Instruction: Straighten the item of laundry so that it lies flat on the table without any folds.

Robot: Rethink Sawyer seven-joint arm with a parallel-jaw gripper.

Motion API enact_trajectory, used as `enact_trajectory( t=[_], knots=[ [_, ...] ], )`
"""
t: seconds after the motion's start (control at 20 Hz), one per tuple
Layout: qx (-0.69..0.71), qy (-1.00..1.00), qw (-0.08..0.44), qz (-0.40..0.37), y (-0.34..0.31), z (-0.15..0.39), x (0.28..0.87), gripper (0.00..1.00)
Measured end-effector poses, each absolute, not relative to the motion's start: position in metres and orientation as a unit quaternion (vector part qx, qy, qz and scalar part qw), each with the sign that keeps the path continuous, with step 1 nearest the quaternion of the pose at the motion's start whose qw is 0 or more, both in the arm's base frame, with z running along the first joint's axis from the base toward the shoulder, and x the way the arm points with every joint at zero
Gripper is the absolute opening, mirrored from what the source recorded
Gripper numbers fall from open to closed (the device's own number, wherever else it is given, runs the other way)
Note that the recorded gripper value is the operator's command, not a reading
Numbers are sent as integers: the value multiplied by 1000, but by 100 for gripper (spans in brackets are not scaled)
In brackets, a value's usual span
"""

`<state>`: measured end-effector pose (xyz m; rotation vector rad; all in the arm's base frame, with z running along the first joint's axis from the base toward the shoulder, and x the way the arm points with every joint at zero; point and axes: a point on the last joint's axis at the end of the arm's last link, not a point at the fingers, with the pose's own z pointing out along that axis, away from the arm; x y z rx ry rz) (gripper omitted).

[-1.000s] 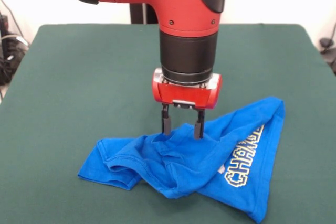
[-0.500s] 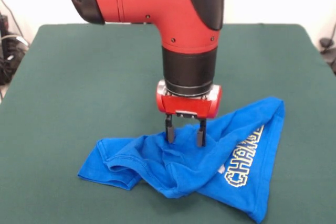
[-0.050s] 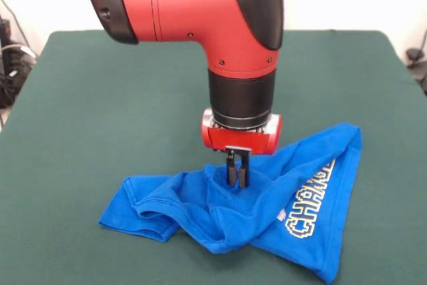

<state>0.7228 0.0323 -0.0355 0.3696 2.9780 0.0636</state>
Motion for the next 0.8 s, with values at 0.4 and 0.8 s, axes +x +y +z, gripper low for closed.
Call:
enact_trajectory(
  t=[0.4, 0.8],
  knots=[
    [123, 990, 73, 21, 32, -35, 723, 0],
    [120, 990, 75, 20, 33, -27, 723, 0]
  ],
)
